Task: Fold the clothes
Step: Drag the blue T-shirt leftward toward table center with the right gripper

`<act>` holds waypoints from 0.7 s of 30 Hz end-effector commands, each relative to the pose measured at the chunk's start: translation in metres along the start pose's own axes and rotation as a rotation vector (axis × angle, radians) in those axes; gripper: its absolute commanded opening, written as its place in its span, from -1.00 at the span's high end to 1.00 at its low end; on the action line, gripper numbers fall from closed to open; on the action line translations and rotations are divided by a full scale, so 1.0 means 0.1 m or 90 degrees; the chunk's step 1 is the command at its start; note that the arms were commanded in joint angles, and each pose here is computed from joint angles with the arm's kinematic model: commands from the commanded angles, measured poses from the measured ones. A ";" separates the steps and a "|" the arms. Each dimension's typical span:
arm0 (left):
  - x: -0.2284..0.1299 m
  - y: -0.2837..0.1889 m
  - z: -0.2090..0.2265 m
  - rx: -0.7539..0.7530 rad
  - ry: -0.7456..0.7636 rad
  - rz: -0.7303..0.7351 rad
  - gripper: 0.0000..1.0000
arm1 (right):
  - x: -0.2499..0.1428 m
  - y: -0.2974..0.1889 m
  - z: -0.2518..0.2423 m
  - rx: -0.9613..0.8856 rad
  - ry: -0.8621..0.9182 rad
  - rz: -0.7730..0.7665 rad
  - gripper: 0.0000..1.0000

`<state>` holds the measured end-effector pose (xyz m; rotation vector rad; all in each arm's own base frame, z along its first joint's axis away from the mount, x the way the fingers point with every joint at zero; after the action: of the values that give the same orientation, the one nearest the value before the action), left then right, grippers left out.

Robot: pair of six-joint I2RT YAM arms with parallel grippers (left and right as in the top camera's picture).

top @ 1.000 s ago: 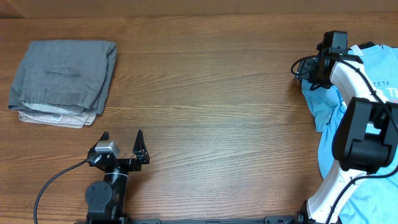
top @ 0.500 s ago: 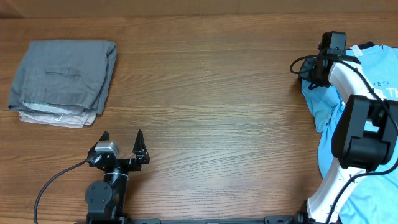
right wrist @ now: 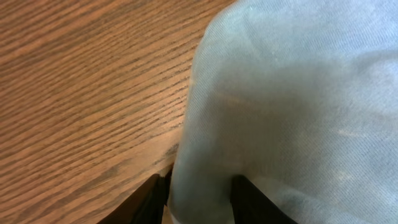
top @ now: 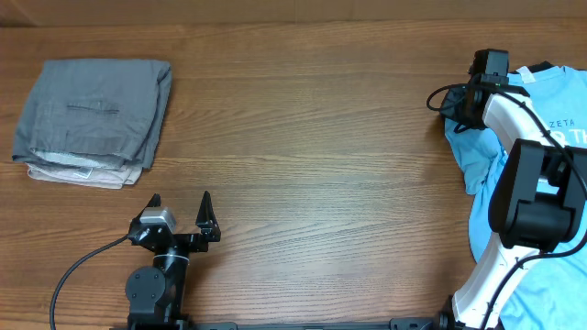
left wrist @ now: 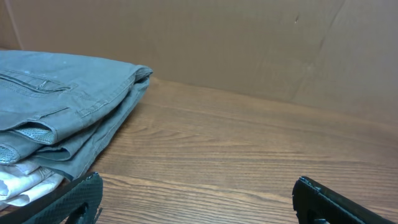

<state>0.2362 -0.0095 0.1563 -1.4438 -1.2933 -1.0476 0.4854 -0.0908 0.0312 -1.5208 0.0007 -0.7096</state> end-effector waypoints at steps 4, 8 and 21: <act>0.01 0.00 0.00 0.003 -0.004 -0.006 -0.99 | -0.08 0.09 0.00 -0.006 0.000 0.013 0.36; 0.01 0.00 0.00 0.003 -0.004 -0.006 -1.00 | -0.10 0.09 -0.01 -0.007 0.000 0.017 0.55; 0.01 0.00 0.00 0.003 -0.004 -0.006 -0.99 | -0.16 0.14 -0.03 -0.012 -0.001 0.032 0.67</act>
<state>0.2362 -0.0095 0.1563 -1.4444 -1.2934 -1.0476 0.4813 -0.0899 0.0209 -1.5278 0.0187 -0.6813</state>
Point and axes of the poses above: each gripper's point midway between its finger pads, its own y axis out along the fingers, its own z axis along the line the jaws close on, x = y × z, the point moved 1 cm from there along -y, back along the fingers
